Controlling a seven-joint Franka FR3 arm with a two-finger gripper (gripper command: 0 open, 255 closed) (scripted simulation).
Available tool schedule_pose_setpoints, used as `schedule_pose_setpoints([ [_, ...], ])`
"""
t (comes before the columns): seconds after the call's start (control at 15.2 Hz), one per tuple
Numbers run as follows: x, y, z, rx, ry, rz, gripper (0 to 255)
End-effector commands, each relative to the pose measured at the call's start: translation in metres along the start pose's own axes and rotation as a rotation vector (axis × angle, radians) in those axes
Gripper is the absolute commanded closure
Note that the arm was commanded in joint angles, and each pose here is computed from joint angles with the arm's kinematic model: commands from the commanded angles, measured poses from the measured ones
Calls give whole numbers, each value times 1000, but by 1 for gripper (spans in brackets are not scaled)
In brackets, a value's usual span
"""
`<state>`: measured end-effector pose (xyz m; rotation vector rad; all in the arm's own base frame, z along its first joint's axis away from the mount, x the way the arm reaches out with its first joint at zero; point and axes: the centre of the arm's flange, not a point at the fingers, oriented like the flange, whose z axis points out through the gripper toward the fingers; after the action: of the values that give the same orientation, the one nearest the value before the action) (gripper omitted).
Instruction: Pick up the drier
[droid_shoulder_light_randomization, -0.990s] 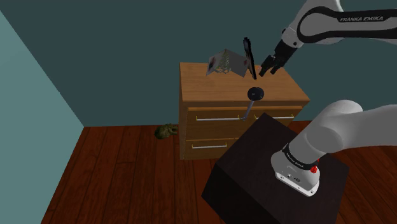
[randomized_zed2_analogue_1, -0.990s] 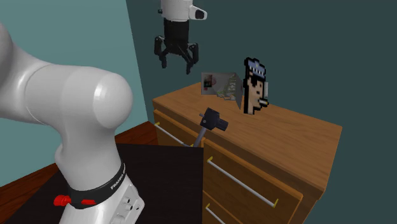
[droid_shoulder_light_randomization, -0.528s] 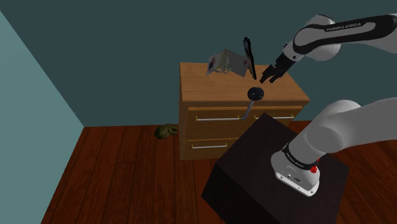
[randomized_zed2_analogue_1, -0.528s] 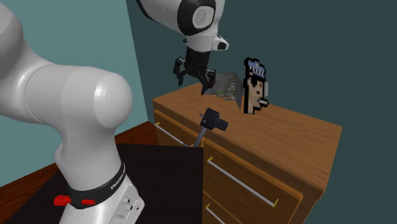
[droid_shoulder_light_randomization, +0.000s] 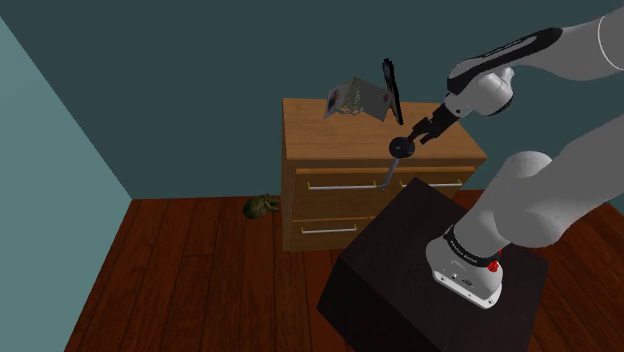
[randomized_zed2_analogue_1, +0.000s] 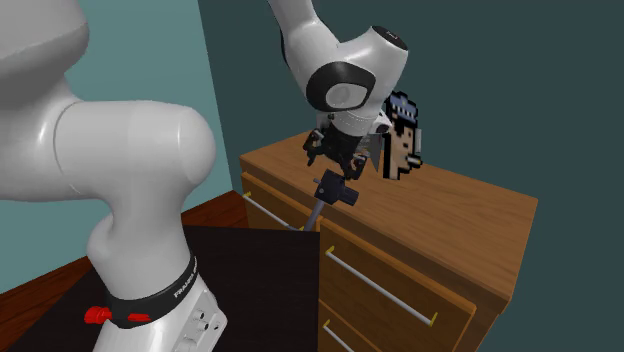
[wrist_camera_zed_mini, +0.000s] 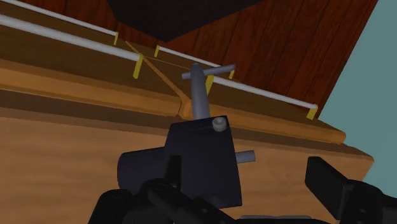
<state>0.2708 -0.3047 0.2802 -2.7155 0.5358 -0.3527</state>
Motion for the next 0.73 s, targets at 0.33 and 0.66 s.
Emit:
schedule_pose_setpoints([
  [0.33, -8, 27, 33, 14, 14, 13, 0],
  [0.66, -11, 32, 45, 14, 14, 13, 255],
])
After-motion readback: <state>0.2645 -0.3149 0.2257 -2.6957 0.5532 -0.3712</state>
